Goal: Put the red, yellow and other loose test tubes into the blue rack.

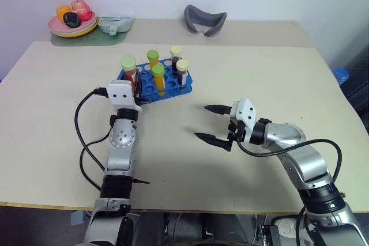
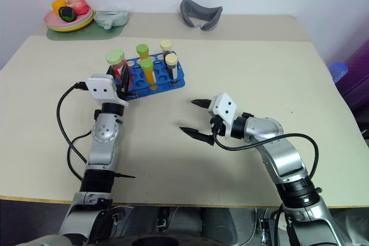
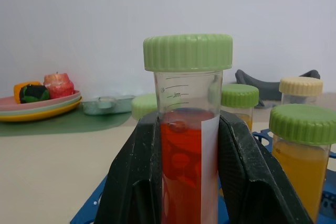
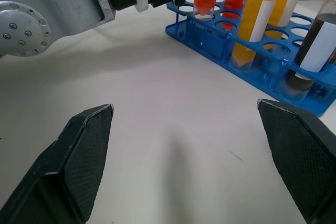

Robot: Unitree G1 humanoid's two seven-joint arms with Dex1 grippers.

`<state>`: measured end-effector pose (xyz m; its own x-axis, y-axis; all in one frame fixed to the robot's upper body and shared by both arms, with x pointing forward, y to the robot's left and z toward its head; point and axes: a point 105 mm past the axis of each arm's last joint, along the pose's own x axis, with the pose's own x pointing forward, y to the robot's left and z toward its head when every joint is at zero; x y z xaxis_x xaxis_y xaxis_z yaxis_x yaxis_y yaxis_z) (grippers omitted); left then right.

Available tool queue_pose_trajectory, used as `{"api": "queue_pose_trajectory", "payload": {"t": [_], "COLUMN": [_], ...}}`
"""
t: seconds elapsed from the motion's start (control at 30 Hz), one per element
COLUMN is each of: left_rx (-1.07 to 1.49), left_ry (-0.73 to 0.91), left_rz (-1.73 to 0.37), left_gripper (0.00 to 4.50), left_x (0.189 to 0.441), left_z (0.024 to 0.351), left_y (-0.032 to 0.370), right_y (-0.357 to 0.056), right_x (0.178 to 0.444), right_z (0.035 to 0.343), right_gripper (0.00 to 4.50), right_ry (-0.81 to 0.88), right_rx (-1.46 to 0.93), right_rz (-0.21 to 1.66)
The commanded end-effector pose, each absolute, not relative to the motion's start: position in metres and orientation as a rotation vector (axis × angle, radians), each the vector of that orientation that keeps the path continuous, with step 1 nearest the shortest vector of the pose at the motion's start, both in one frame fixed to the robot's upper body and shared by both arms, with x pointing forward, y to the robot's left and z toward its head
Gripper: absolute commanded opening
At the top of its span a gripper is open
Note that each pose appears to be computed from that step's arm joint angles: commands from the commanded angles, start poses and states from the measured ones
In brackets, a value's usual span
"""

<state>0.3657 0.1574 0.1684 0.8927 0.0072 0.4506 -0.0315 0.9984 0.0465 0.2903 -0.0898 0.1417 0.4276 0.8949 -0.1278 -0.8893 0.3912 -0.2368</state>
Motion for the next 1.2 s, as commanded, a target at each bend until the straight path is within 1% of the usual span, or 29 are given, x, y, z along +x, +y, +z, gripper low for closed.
{"api": "queue_pose_trajectory", "payload": {"t": [0.03, 0.37, 0.67, 0.7, 0.77, 0.87, 0.9, 1.03, 1.13, 1.2], "left_rx": [0.055, 0.047, 0.047, 0.039, 0.039, 0.04, 0.041, 0.038, 0.055, 0.069], "left_ry": [-0.463, -0.467, -0.465, -0.464, -0.47, -0.48, -0.484, -0.507, -0.495, -0.477], "left_rz": [0.014, 0.005, 0.028, 0.031, 0.037, 0.043, 0.044, 0.026, -0.032, -0.068], "left_gripper": [0.83, 0.83, 0.83, 1.86, 2.75, 4.39, 4.48, 4.48, 4.48, 4.48], "left_x": [0.365, 0.373, 0.374, 0.374, 0.373, 0.37, 0.368, 0.35, 0.326, 0.315], "left_z": [0.167, 0.169, 0.167, 0.167, 0.169, 0.172, 0.173, 0.181, 0.183, 0.184], "left_y": [0.155, 0.152, 0.157, 0.158, 0.16, 0.163, 0.165, 0.179, 0.193, 0.197], "right_y": [-0.087, -0.087, -0.086, -0.086, -0.086, -0.086, -0.087, -0.091, -0.101, -0.11], "right_x": [0.288, 0.288, 0.287, 0.287, 0.287, 0.286, 0.286, 0.286, 0.288, 0.289], "right_z": [0.155, 0.155, 0.154, 0.154, 0.154, 0.154, 0.153, 0.153, 0.153, 0.155], "right_gripper": [4.5, 4.5, 4.5, 4.5, 4.5, 4.5, 4.5, 4.5, 4.5, 4.5], "right_ry": [-0.088, -0.091, -0.089, -0.089, -0.088, -0.087, -0.086, -0.078, -0.067, -0.061], "right_rx": [-0.305, -0.306, -0.299, -0.299, -0.298, -0.296, -0.296, -0.299, -0.306, -0.302], "right_rz": [1.138, 1.135, 1.134, 1.134, 1.135, 1.137, 1.137, 1.132, 1.112, 1.094]}}
